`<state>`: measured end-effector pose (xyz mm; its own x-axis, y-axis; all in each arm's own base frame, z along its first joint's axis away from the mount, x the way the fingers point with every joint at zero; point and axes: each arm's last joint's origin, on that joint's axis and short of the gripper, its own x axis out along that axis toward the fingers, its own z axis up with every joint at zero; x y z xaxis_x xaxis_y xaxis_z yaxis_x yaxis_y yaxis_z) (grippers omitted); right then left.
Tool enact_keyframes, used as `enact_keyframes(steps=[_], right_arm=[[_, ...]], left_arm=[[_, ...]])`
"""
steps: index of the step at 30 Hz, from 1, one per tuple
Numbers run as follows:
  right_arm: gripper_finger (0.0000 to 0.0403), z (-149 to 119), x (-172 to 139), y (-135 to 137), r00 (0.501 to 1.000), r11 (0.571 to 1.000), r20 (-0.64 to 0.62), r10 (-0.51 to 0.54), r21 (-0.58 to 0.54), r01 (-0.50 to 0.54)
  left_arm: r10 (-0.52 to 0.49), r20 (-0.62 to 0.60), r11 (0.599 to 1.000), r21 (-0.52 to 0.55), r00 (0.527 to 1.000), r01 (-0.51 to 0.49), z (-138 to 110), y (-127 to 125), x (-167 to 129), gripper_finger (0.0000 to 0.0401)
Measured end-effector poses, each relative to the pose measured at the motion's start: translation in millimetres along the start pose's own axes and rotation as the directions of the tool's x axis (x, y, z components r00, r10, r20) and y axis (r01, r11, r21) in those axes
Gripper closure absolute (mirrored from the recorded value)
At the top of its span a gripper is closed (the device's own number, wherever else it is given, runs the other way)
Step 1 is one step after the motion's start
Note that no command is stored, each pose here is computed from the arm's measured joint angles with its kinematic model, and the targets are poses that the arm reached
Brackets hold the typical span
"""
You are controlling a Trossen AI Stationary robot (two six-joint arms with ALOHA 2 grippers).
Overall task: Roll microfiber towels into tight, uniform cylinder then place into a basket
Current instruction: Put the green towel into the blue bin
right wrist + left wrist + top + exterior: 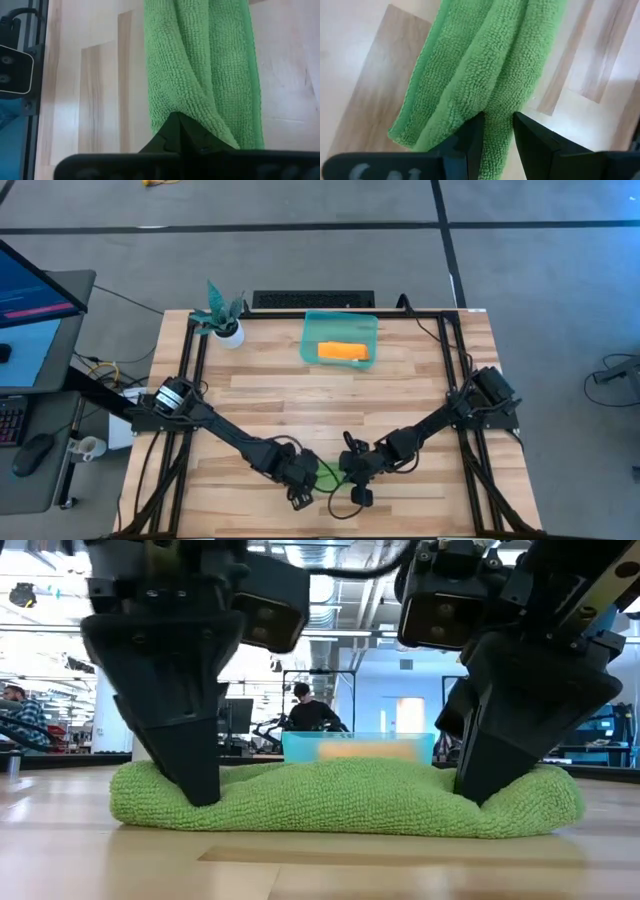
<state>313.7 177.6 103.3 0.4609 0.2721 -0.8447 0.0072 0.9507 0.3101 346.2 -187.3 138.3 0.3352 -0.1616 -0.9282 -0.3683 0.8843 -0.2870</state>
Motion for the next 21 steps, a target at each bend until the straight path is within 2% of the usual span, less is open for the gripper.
enact_keyframes(steps=[5,9,13,16,19,21], right_arm=[[0.0385,-0.2,0.2,-0.4,1.000,1.000,0.001,0.001,0.001,-0.001],[0.0390,-0.1,0.3,-0.1,1.000,1.000,0.003,0.011,0.002,-0.011],[0.0391,1.5,1.5,0.9,0.999,0.999,0.023,0.035,0.003,-0.035],[0.0388,2.7,2.5,1.3,0.998,0.999,0.040,0.048,0.003,-0.049],[0.0388,3.3,2.7,0.4,0.998,0.998,0.036,0.057,0.013,-0.058],[0.0390,3.2,2.7,0.5,0.997,0.998,0.030,0.065,0.021,-0.066]], left_arm=[[0.050,0.132,0.996,0.062,0.990,-0.059,-9.7,-9.6,-23.8,0.0296],[0.009,0.246,0.975,0.213,0.969,-0.063,-23.8,-28.2,-42.8,0.0296],[-0.053,0.344,0.912,0.400,0.938,-0.095,-38.4,-48.1,-39.8,0.0296],[-0.026,0.368,0.829,0.527,0.929,-0.185,-43.5,-49.9,-26.2,0.0296],[0.009,0.380,0.772,0.586,0.925,-0.248,-42.2,-46.9,-16.3,0.0296],[0.044,0.407,0.758,0.582,0.912,-0.296,-39.0,-43.6,-12.5,0.0296]])
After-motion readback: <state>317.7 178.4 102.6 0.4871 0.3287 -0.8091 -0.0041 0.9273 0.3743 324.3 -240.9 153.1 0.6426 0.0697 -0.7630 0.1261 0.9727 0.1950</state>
